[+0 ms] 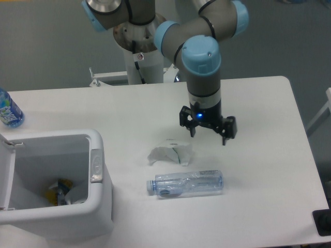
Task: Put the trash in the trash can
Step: 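Lower the open gripper down onto the crumpled white paper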
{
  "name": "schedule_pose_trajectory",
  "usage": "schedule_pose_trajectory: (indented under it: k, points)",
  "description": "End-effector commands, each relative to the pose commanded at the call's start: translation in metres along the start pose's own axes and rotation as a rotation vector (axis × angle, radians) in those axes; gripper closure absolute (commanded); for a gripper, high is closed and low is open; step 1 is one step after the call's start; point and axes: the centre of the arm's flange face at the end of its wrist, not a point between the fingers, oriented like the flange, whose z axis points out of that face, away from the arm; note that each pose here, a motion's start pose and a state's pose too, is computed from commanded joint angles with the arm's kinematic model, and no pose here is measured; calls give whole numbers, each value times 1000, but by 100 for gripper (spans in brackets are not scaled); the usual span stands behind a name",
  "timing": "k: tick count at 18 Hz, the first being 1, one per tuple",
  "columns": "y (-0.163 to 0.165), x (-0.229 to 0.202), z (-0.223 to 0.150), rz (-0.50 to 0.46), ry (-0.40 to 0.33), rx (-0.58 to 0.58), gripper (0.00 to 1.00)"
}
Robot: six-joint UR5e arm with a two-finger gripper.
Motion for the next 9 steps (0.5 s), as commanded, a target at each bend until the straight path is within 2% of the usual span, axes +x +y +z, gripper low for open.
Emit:
schedule_pose_trajectory:
  k: [5,9]
  points:
    - [-7,24,28,31,66,-8,0]
    - [-26,35,50,62,103,-15,0]
